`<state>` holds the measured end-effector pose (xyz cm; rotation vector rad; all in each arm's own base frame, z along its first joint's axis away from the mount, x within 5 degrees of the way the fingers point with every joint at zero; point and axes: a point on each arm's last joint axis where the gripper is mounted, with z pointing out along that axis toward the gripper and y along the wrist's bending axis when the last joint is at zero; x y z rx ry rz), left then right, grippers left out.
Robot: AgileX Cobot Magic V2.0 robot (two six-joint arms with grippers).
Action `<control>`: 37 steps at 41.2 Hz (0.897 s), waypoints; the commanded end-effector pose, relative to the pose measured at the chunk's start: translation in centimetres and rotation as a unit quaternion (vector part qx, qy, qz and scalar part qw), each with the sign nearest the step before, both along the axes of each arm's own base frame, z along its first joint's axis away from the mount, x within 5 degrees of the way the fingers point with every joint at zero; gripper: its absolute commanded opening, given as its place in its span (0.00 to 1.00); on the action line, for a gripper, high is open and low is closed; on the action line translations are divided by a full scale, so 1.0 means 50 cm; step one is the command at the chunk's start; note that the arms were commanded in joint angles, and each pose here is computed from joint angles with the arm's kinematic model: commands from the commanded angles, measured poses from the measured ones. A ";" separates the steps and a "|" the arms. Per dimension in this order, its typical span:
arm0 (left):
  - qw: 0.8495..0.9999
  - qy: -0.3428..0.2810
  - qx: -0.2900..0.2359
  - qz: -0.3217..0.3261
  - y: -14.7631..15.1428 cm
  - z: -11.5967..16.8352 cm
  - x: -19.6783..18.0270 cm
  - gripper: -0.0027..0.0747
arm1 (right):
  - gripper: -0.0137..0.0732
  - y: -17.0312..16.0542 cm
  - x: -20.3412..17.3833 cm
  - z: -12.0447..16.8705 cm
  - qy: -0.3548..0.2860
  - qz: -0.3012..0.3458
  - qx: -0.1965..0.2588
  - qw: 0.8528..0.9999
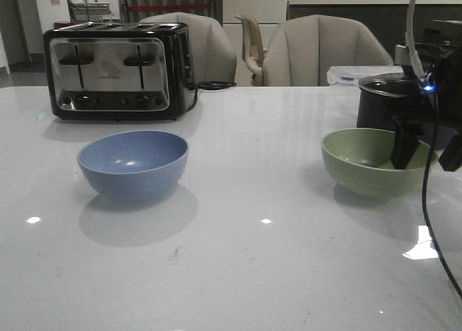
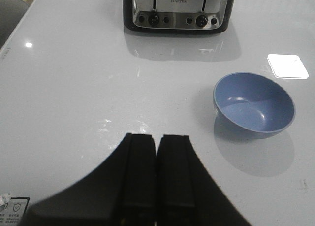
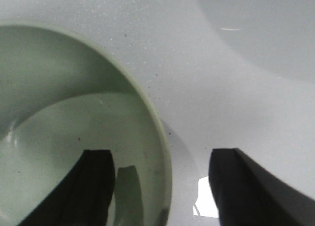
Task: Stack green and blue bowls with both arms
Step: 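Lower the right gripper onto the green bowl rim and grasp it, then lift the green bowl and carry it toward the table center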
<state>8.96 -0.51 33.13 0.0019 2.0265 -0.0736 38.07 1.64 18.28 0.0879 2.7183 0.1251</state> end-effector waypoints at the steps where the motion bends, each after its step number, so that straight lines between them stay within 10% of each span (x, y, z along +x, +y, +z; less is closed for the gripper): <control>1: 0.999 -0.045 -0.012 0.004 0.000 0.029 0.008 0.17 | 0.60 -0.004 0.010 0.060 -0.058 -0.002 0.001 0.998; 13: 0.999 -0.045 -0.012 0.004 0.000 0.029 0.008 0.17 | 0.31 -0.004 0.004 0.066 -0.052 -0.001 0.002 0.999; 37: 0.999 -0.045 -0.012 0.004 0.000 0.029 0.008 0.17 | 0.29 0.131 -0.107 0.228 -0.093 0.103 0.026 0.990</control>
